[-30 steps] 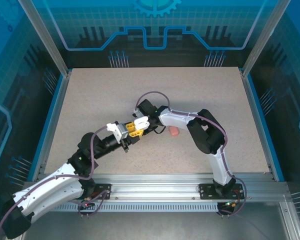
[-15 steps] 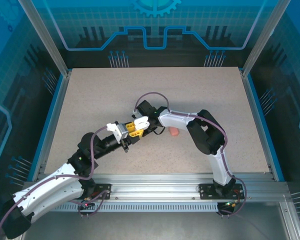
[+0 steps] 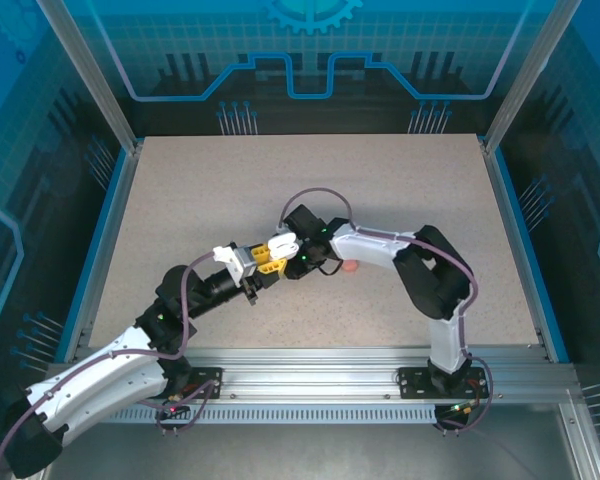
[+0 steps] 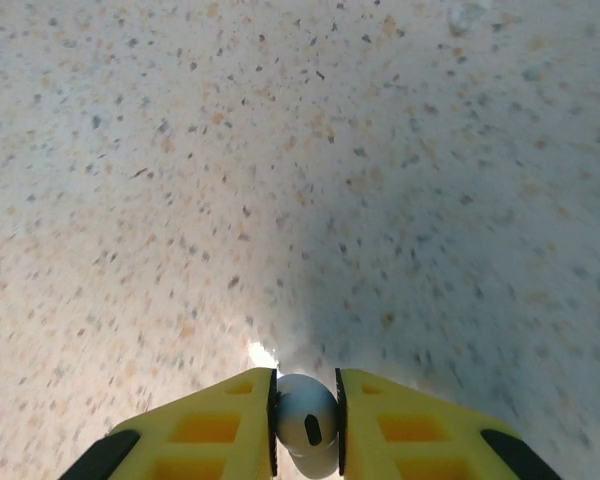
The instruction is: Insert the wireless bluetooth earbuds into the charging case
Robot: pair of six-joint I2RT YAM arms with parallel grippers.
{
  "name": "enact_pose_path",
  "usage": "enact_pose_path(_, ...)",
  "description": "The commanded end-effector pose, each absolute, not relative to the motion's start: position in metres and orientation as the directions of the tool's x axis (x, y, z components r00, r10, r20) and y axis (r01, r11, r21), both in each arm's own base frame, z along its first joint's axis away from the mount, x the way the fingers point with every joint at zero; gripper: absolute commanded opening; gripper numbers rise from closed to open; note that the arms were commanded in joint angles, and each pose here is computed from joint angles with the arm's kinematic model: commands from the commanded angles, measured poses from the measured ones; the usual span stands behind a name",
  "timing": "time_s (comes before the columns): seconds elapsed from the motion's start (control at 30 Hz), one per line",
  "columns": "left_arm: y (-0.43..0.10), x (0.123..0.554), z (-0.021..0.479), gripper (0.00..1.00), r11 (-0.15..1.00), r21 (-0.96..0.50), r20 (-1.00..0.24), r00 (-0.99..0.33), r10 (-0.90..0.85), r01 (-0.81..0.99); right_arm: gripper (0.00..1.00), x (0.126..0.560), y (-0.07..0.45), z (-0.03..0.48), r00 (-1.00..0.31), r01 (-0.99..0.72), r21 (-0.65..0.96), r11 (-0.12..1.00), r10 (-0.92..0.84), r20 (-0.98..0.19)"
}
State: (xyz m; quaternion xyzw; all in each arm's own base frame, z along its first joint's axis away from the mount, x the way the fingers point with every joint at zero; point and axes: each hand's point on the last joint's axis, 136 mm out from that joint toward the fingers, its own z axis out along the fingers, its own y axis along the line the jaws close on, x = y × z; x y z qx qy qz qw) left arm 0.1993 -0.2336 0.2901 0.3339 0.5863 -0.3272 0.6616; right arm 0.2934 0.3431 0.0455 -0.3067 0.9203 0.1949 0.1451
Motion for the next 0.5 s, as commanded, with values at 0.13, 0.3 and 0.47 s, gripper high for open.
enact_pose_path(0.13, -0.235, 0.207, 0.270, 0.00, 0.576, -0.052, -0.996, 0.001, -0.091, 0.816, 0.21, 0.304, 0.291, 0.125, -0.723, -0.587, 0.200, 0.784, -0.397, -0.565)
enact_pose_path(0.3, -0.242, 0.215, 0.261, 0.00, 0.575, -0.095, -0.994, -0.044, -0.101, 0.813, 0.21, 0.302, 0.255, 0.182, -0.649, -0.567, 0.128, 0.814, -0.345, -0.679)
enact_pose_path(0.47, -0.256, 0.224, 0.254, 0.00, 0.555, -0.116, -0.993, -0.083, -0.084, 0.823, 0.21, 0.292, 0.234, 0.246, -0.515, -0.583, 0.057, 0.811, -0.315, -0.797)
